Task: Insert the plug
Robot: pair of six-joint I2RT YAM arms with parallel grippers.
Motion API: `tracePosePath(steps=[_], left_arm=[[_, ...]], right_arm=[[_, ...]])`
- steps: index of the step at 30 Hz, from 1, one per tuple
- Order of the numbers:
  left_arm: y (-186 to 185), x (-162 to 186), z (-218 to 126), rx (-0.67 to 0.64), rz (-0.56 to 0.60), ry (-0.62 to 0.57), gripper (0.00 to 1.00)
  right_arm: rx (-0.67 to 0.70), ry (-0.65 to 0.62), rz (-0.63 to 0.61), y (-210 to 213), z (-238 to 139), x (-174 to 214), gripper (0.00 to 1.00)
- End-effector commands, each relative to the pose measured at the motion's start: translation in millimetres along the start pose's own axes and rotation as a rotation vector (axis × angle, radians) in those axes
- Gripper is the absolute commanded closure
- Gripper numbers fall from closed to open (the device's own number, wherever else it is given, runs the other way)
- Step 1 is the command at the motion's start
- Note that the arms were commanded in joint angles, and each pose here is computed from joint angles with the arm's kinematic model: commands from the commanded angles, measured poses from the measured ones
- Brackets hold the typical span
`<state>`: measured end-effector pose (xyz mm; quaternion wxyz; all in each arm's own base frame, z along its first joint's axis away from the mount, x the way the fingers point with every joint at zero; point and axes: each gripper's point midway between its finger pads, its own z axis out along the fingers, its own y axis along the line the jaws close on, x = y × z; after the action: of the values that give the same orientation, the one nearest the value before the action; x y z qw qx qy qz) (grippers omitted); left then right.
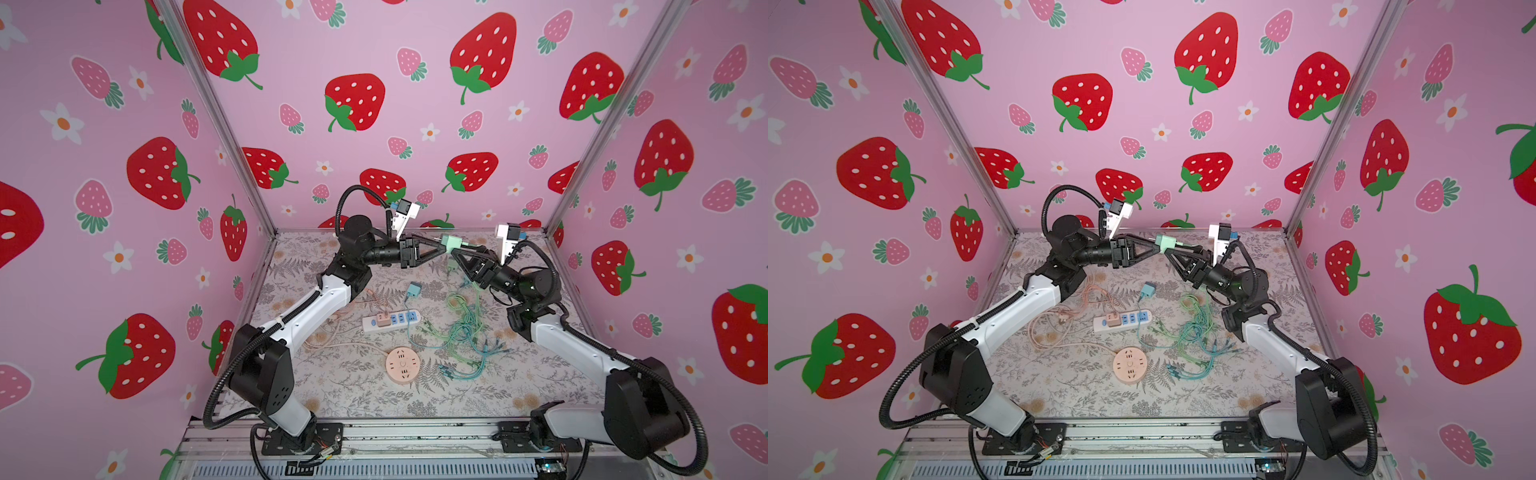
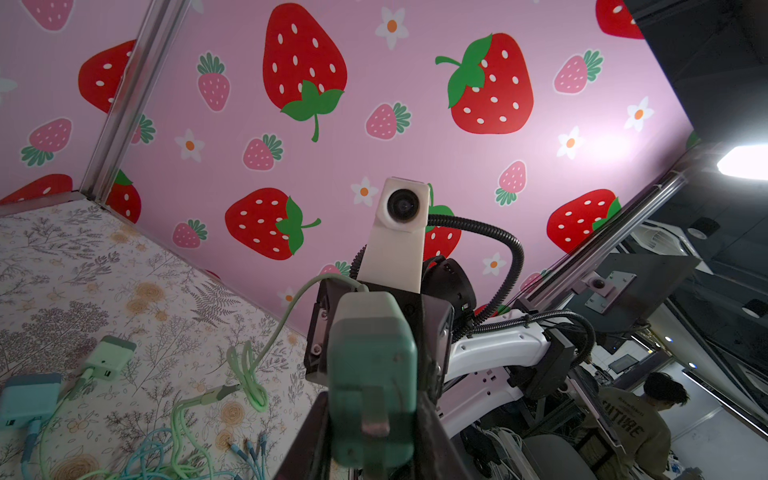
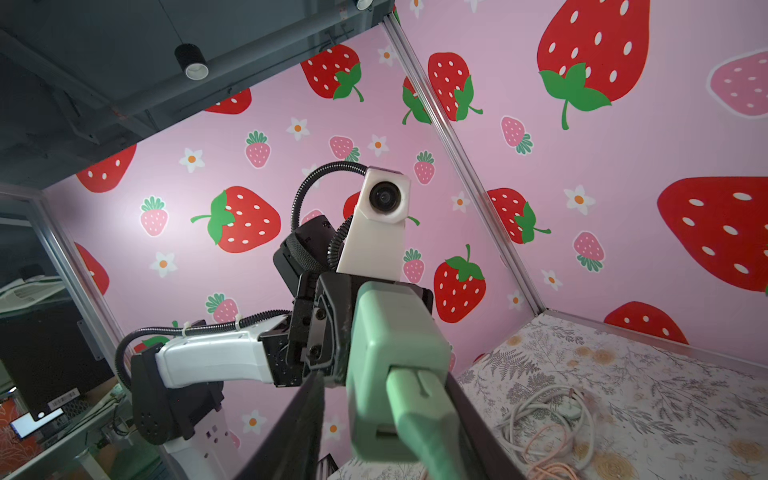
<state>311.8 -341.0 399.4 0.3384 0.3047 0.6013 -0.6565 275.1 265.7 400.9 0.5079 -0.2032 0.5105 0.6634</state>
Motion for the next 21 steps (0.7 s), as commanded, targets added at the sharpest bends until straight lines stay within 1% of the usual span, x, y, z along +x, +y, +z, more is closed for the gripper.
tracePosePath(steps=[1, 6, 7, 8, 10, 11, 12, 14, 17, 18, 21], left_arm=[[-15.8, -4.5, -0.6, 0.036, 0.051, -0.02, 1.0], [-16.4, -2.4, 0.6, 0.039, 0.052, -0.014, 1.0], [-16.0, -2.9, 0.1, 0.035, 0.049, -0.011, 0.97], [-16.0, -2.2, -0.4, 0.028, 0.046, -0.005, 0.89], [-14.1, -0.2, -5.6, -0.001, 0.046, 0.009, 0.81], [-12.6, 0.0, -10.6, -0.027, 0.051, 0.009, 0.74], [-11.7, -0.2, -16.2, -0.054, 0.055, 0.005, 0.69], [-9.3, -0.6, -31.8, -0.12, 0.059, -0.008, 0.54], [-6.0, 1.2, -59.1, -0.215, 0.062, -0.022, 0.44], [-4.4, 3.2, -66.7, -0.247, 0.056, -0.022, 0.42], [2.5, 12.7, -92.7, -0.359, 0.038, -0.011, 0.41]], right_arm=[[-0.079, -0.04, -0.033, 22.4, 3.5, -18.9, 0.62], [-0.058, -0.014, -0.043, 18.4, 7.4, -18.3, 0.74], [-0.049, -0.005, -0.052, 17.2, 8.6, -18.2, 0.78], [-0.033, 0.009, -0.057, 15.0, 10.2, -18.0, 0.81], [0.013, 0.038, -0.09, 10.1, 13.7, -19.7, 0.86], [0.041, 0.062, -0.115, 7.4, 15.9, -20.8, 0.88], [0.068, 0.082, -0.137, 5.4, 17.5, -22.1, 0.88], [0.13, 0.12, -0.224, 4.9, 21.2, -31.5, 0.89], [0.191, 0.163, -0.308, 7.3, 23.8, -45.7, 0.89], [0.202, 0.17, -0.328, 8.7, 24.9, -51.1, 0.89], [0.241, 0.189, -0.388, 10.6, 28.9, -67.9, 0.89]])
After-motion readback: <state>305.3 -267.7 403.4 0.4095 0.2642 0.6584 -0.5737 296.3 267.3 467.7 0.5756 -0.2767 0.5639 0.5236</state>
